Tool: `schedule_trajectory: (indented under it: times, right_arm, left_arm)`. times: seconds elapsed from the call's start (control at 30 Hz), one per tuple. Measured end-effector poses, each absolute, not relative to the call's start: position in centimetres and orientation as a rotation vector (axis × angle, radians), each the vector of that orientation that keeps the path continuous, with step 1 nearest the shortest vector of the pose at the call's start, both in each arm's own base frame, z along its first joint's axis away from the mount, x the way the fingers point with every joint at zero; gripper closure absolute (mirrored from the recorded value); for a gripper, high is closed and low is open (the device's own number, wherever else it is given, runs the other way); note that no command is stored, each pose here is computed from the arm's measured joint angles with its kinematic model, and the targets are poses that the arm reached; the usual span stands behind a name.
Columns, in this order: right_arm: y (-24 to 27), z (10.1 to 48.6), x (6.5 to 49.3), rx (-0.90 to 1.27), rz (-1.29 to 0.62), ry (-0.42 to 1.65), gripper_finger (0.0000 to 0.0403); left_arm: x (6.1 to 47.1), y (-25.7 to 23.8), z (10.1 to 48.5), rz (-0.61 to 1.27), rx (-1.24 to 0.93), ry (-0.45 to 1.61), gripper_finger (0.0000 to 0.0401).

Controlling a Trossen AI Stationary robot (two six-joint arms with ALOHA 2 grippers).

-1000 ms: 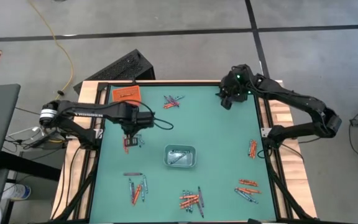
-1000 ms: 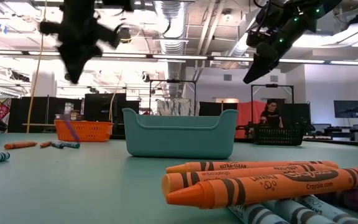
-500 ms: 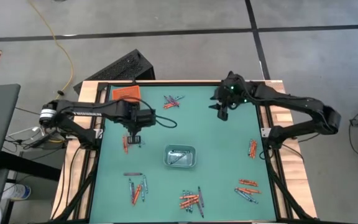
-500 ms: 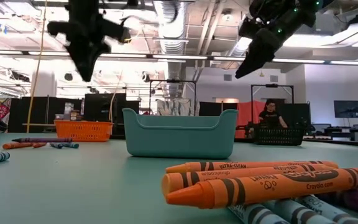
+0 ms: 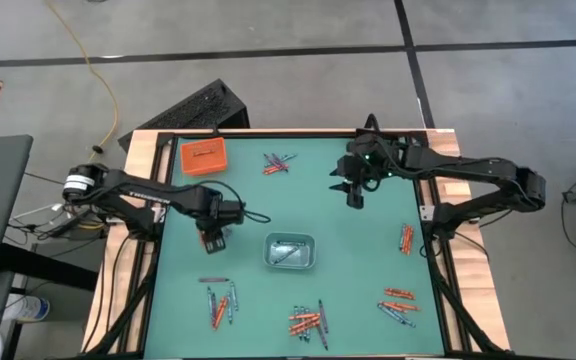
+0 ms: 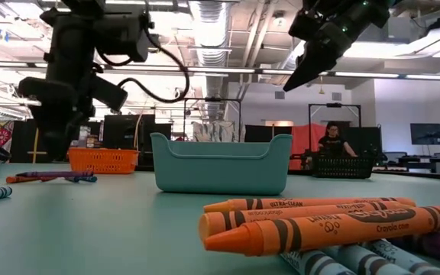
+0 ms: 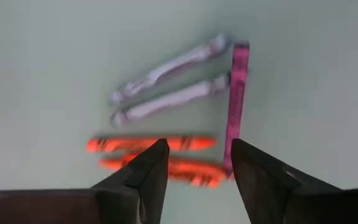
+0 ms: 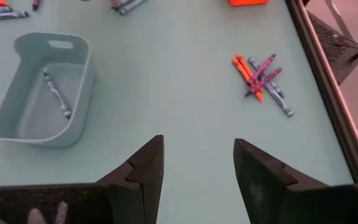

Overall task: Sort crayons
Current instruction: Put the violet crayon into the black bin

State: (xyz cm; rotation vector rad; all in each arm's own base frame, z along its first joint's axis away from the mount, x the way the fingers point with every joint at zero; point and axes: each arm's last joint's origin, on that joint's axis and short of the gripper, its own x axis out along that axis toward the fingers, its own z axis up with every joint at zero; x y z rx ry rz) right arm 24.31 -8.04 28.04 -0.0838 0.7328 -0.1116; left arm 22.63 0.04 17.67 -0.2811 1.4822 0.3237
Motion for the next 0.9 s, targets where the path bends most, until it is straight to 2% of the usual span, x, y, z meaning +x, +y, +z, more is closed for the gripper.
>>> schedule_trajectory:
  times: [0.17,0.33,0.57,0.73,0.9]
  right_arm:
    - [-8.1,28.0,24.3,-0.088,-0.135,0.737,0.0218]
    - [-8.1,28.0,24.3,-0.086,-0.136,0.735,0.0218]
    - [-8.1,28.1,24.3,-0.072,-0.142,0.732,0.0218]
    - [-8.0,28.0,24.3,-0.068,-0.137,0.736,0.0218]
    - [-8.0,28.1,24.4,-0.069,-0.138,0.730,0.0218]
  left_arm:
    - [23.6,-1.5,17.5,0.280,-0.292,1.374,0.0255]
    - [23.8,-3.0,16.6,0.222,-0.258,1.424,0.0264]
    - [24.6,-5.5,14.1,0.047,-0.194,1.514,0.0265]
    - [24.6,-6.4,13.8,0.087,-0.115,1.532,0.0265]
    - [24.2,-6.0,16.3,0.149,-0.079,1.476,0.0265]
